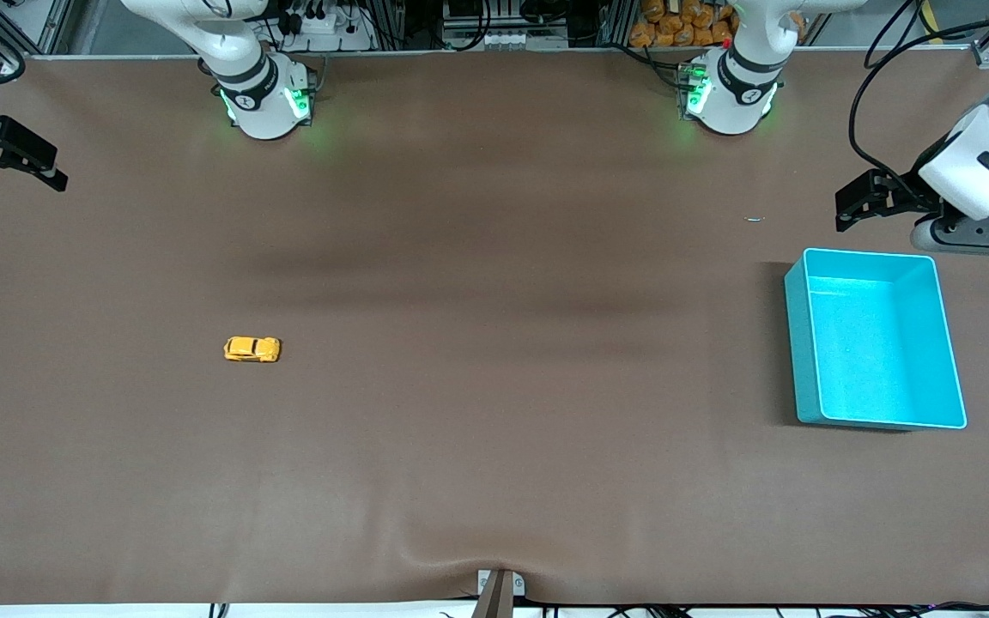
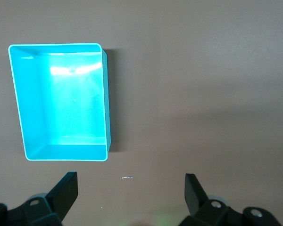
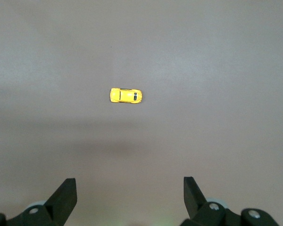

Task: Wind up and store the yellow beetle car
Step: 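Reach the right gripper toward the small yellow toy car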

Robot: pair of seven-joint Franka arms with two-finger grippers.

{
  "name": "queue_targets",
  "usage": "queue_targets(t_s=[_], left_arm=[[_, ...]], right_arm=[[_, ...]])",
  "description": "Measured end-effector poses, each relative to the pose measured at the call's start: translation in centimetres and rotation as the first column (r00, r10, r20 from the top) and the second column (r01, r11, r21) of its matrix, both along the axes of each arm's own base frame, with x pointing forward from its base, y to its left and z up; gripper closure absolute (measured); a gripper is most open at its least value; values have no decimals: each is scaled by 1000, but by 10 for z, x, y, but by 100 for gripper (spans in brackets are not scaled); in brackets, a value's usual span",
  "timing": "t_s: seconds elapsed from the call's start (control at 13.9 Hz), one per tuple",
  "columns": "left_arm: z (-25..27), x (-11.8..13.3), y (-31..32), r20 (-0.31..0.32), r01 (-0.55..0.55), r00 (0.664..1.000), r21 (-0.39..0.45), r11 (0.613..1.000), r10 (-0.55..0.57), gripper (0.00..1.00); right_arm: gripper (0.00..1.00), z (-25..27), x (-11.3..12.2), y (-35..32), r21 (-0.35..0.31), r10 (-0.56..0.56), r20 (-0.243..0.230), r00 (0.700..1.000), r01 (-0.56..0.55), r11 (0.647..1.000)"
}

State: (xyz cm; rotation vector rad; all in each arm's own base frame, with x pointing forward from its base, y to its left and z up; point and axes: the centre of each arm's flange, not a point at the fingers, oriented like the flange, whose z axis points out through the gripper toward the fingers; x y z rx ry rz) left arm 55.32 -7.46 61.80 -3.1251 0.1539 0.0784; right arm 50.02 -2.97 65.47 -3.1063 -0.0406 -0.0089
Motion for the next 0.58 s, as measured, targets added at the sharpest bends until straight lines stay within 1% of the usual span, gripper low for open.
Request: queue_targets(t_s=[0.58], left_arm=[[0, 0, 0, 0, 2, 1000, 0, 1000, -2, 0]], right_arm=[[0, -3, 1, 1, 0, 12, -8, 1000, -12, 1000]])
